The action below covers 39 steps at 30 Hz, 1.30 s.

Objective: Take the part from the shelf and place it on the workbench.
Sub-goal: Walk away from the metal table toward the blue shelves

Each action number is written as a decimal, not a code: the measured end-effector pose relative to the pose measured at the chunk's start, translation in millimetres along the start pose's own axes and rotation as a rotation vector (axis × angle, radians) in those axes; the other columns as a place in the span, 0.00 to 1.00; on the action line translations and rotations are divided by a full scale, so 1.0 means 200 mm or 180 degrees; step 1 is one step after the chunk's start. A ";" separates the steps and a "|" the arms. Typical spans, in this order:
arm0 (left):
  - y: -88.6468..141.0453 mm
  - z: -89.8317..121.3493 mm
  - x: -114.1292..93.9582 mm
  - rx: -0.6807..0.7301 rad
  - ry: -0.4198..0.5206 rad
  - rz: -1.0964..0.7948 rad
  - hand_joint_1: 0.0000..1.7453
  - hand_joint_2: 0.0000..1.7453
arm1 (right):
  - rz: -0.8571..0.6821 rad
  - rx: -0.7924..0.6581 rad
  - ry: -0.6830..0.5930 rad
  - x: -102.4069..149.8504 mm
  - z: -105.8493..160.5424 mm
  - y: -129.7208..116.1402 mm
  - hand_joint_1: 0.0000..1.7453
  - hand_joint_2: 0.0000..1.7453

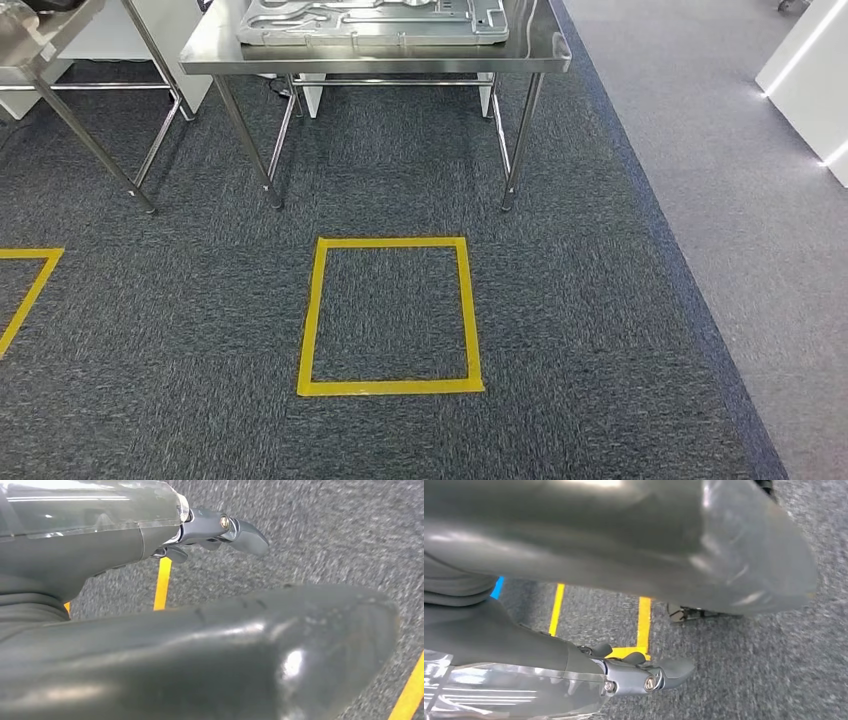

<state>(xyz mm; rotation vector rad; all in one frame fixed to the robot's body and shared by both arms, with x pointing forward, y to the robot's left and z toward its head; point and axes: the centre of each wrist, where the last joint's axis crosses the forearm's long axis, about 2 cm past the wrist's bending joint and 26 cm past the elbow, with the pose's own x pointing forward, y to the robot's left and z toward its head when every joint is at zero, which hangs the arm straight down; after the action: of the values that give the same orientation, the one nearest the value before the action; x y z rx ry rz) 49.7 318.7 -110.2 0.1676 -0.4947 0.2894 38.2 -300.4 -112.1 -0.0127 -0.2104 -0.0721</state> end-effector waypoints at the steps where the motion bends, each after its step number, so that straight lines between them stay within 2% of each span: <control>1: 0.00 0.00 0.00 -0.0006 0.0004 -0.0004 0.00 0.00 | 0.0011 0.0014 0.0015 0.00 0.00 0.00 0.00 0.00; 24: 0.00 0.01 -0.02 -0.0055 0.0087 -0.0034 0.00 0.00 | 0.0116 -0.0016 0.0080 0.00 0.00 -0.02 0.00 0.00; 28: 0.05 0.00 0.00 -0.0073 0.0369 0.0313 0.00 0.00 | 0.0098 -0.0381 0.0250 0.01 0.00 -0.11 0.00 0.00; 31: 0.13 -0.01 0.01 0.0361 0.0506 0.0674 0.00 0.00 | 0.0015 -0.0936 0.0252 0.02 0.01 -0.19 0.00 0.00; 33: 0.19 -0.01 0.01 0.0937 0.0519 0.0712 0.00 0.00 | -0.0257 -0.1288 0.0124 0.02 0.01 -0.24 0.00 0.00; 35: 0.22 -0.01 0.01 0.1375 0.0488 0.0846 0.00 0.00 | -0.0868 -0.1506 -0.0075 0.01 0.02 -0.27 0.00 0.00; 37: 0.23 -0.01 0.01 0.1522 0.0449 0.1071 0.00 0.00 | -0.1540 -0.1609 -0.0233 0.00 0.02 -0.28 0.00 0.00; 39: 0.23 -0.01 0.01 0.1516 0.0426 0.1267 0.00 0.00 | -0.1977 -0.1626 -0.0314 0.00 0.02 -0.28 0.00 0.00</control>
<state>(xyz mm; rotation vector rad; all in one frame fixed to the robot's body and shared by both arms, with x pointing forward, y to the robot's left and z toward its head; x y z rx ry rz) 36.9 363.5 -106.5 0.5114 -0.3158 0.8032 32.3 -356.8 -107.8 -0.4617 -0.2843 -0.7441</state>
